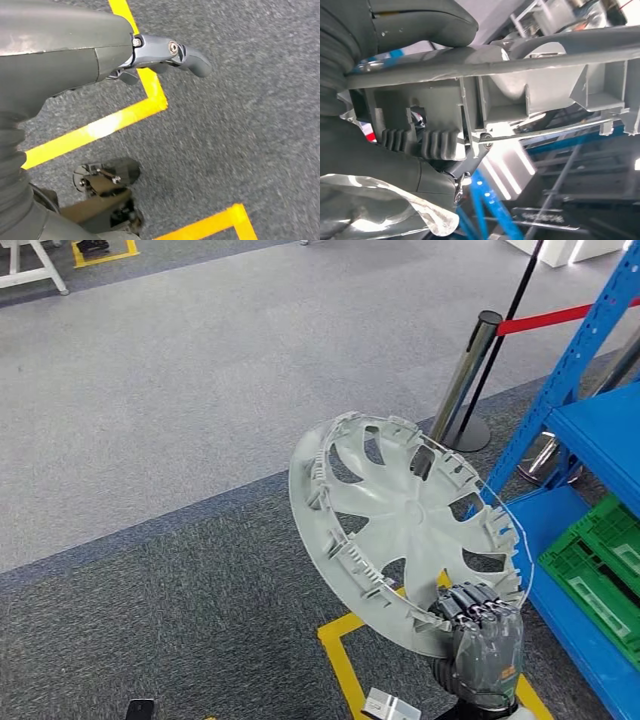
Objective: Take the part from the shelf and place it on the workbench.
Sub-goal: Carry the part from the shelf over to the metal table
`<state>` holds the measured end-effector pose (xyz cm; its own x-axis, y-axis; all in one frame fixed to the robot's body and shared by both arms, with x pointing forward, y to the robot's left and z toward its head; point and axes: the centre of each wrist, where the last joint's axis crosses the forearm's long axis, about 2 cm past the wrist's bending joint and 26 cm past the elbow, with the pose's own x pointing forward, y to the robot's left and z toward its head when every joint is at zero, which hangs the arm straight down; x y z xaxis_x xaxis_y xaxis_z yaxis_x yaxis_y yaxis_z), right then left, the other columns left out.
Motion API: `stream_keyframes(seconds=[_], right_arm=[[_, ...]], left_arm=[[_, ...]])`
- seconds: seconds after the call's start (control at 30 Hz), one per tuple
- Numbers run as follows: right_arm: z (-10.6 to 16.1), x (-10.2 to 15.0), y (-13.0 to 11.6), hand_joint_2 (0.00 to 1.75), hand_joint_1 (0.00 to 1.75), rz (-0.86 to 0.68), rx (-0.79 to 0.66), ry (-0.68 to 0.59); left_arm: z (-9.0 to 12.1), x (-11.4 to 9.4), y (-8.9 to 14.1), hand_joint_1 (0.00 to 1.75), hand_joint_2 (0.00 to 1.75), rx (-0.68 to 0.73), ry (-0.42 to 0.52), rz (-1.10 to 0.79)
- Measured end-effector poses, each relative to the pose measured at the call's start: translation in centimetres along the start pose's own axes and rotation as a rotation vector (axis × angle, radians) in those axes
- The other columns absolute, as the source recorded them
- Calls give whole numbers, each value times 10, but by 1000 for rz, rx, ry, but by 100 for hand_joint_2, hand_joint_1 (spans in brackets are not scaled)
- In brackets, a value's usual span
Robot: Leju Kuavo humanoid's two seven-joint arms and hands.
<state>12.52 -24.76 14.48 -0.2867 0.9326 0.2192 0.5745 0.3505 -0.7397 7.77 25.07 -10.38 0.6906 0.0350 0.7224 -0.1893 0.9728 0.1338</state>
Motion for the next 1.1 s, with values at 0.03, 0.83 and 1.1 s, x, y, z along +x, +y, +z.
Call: stream_keyframes(seconds=[0.03, 0.83, 1.1], right_arm=[[0, 1, 0, 175, 175, 1, 1, 0], [2, 3, -5, 175, 175, -1, 8, -16], [-2, 2, -4, 175, 175, -23, -13, -15]], left_arm=[[0, -1, 0, 0, 175, 0, 3, -2], [1, -2, 1, 0, 175, -14, 13, -13], [-1, 0, 4, 0, 175, -6, 21, -18]])
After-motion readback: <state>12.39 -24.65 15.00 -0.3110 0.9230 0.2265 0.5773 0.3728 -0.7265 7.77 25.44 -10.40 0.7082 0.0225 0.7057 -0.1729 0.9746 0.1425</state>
